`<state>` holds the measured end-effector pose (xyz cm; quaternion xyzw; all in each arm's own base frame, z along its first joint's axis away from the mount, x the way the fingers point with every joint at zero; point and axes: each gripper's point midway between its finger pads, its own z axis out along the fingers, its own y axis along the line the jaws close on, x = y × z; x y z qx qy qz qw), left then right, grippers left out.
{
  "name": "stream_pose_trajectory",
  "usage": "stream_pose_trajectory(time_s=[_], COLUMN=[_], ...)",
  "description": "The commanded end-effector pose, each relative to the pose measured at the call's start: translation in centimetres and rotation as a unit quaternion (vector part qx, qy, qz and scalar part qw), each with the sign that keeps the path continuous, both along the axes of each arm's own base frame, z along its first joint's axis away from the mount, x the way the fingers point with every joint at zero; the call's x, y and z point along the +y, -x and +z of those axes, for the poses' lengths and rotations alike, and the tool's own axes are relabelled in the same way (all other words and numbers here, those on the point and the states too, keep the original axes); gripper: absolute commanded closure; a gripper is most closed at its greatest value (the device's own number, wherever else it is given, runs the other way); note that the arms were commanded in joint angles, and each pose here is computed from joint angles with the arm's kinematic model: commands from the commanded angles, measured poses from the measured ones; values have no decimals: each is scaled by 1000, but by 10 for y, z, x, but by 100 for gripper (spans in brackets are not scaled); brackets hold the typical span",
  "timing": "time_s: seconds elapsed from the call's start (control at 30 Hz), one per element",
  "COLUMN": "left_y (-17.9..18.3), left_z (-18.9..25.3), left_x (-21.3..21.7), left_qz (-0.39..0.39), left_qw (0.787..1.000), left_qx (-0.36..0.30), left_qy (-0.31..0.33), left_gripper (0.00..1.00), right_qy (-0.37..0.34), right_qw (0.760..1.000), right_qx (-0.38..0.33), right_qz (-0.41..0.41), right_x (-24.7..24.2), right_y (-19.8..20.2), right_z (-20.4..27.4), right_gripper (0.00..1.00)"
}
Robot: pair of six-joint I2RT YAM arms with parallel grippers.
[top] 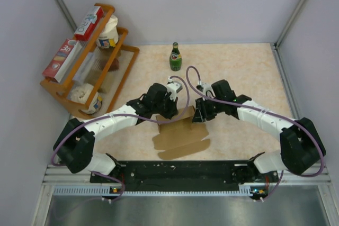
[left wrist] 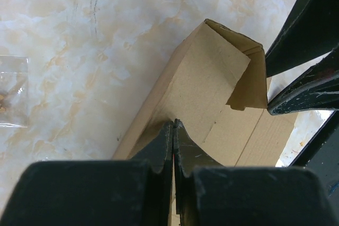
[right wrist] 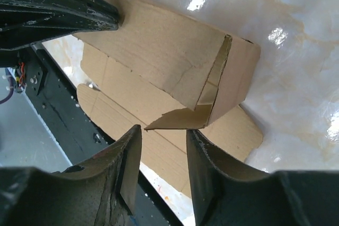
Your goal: Fold the paper box
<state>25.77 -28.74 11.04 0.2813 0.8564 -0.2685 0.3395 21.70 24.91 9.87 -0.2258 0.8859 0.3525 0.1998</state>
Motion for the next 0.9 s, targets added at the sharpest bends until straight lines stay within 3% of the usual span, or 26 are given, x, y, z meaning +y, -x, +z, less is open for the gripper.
stream_pose_trajectory(time_s=[0.0, 0.3, 0.53, 0.7, 0.87], left_y=[6, 6, 6, 6, 6], left_z=[-3, -4, -1, 0, 0], left_x=[8, 6, 6, 6, 6], left_qz=[5, 3, 2, 2, 3], left_qw=[1000, 1000, 1000, 1000, 1000], left_qx=[6, 8, 5, 5, 5], left_qy=[-13, -11, -9, -9, -8], left_gripper=[100, 100, 100, 100, 100], right_qy=[-28, -29, 71, 91, 73], right_qw=[999, 975, 959, 966, 984], right_qx=[-45, -149, -107, -72, -56], right_qz=[-11, -161, -252, -231, -150], right_x=[4, -43, -80, -73, -53], right_y=[-14, -60, -80, -85, -79], right_z=[21, 70, 36, 10, -3], right_gripper=[60, 47, 47, 53, 55])
